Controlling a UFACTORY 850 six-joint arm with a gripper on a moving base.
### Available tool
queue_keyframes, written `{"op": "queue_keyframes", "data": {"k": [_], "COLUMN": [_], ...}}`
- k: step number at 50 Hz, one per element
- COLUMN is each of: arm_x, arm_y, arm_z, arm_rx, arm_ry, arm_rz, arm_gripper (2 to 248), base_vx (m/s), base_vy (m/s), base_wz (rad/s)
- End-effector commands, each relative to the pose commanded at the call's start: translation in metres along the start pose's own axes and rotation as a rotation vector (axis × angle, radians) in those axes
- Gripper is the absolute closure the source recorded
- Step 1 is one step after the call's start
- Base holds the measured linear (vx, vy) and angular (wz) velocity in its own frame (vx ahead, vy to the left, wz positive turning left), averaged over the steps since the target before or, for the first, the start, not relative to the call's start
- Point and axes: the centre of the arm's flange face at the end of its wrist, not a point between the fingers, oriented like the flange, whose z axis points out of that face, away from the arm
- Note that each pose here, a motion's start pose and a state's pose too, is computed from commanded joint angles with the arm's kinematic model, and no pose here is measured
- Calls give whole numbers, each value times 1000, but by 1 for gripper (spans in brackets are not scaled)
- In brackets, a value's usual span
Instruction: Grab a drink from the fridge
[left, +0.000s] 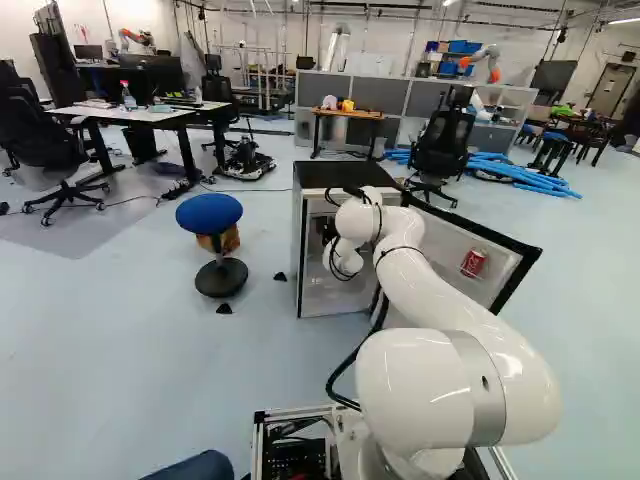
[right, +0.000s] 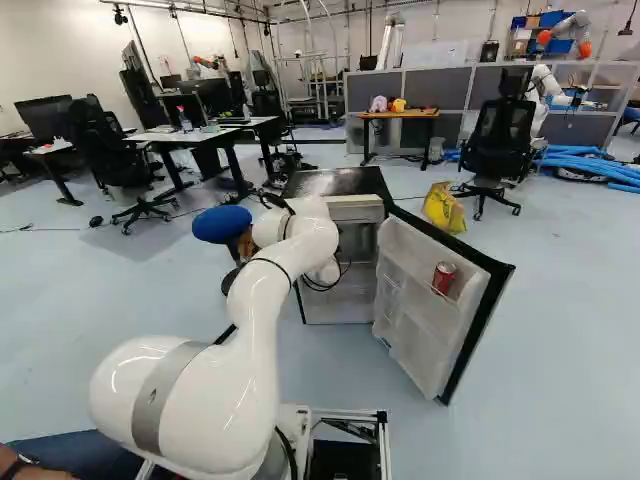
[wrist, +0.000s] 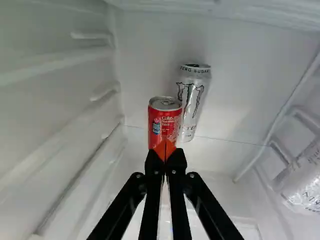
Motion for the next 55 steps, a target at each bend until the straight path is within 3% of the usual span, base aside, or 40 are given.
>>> {"op": "queue_keyframes", "data": {"k": [8, 9, 13, 14, 19, 20, 24, 25, 29, 30, 34, 35, 55], "arm_x": [0, 0, 1, 1, 1, 1, 1, 1, 1, 1, 1, 1, 1], "arm_y": [0, 0, 0, 0, -1, -1, -1, -1, -1, -1, -1, -1, -1], "arm_z": [-1, -2, -3, -4, -5, -5, -5, -5, -5, -5, -5, -5, -4], "arm_rx": [0, 0, 1, 1, 2, 2, 2, 2, 2, 2, 2, 2, 1], "arm_ry": [-4, -4, -8, -9, -13, -13, -13, -13, -13, -13, -13, -13, -10], "arm_rz": [1, 1, 2, 3, 4, 4, 4, 4, 4, 4, 4, 4, 3], "arm_gripper": [219, 190, 190, 156, 156, 120, 120, 83, 83, 45, 45, 8, 3], "base_vx": [0, 0, 0, 0, 0, 0, 0, 0, 0, 0, 0, 0, 0], "base_vy": [0, 0, 0, 0, 0, 0, 0, 0, 0, 0, 0, 0, 0], "base_wz": [0, 0, 0, 0, 0, 0, 0, 0, 0, 0, 0, 0, 0]}}
